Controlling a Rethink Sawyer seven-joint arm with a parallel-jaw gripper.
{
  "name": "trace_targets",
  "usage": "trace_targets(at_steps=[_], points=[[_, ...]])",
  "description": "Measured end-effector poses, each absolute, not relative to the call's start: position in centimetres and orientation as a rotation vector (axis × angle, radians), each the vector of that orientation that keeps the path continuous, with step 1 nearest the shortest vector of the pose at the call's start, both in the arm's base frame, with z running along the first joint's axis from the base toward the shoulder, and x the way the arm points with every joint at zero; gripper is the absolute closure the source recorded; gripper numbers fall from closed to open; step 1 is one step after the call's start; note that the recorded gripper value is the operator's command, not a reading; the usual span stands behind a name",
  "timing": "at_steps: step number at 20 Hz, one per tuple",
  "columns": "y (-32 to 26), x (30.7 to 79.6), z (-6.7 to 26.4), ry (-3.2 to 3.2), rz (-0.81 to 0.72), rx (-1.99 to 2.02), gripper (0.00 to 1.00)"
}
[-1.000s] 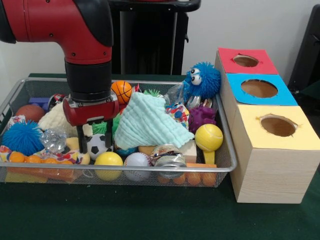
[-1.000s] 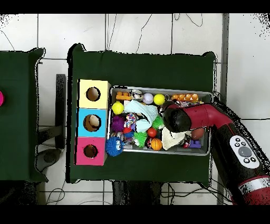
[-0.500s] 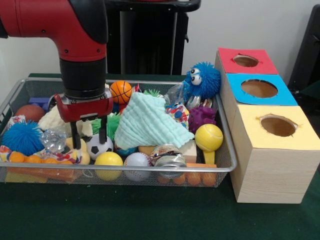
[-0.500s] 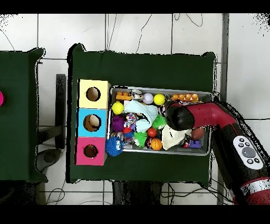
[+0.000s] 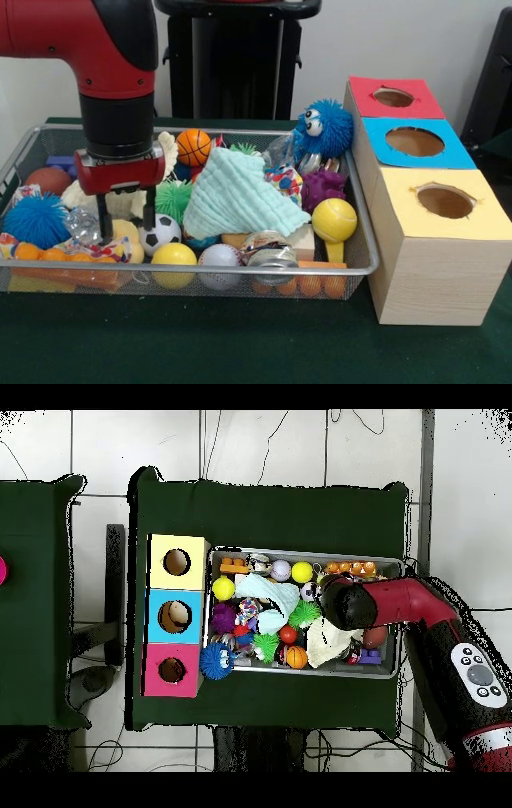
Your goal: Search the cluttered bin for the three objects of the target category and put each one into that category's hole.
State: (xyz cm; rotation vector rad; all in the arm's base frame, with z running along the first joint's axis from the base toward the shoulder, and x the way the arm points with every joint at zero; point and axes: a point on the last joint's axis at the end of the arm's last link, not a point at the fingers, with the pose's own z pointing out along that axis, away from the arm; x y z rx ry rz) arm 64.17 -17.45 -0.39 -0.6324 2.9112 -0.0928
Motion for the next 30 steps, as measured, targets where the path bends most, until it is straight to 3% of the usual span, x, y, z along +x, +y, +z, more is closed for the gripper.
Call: trace_targets(at_steps=[10, 28, 29, 30], points=[[-20.8, 63.7, -1.2, 2.925, -0.102, -0.558, 0.0], [-20.0, 62.4, -3.7, 2.953, -0.037, -0.548, 0.0], [-19.9, 62.3, -3.7, 2.954, -0.034, -0.549, 1.0], [-19.8, 62.2, -3.8, 2.955, -0.031, -0.551, 1.0]])
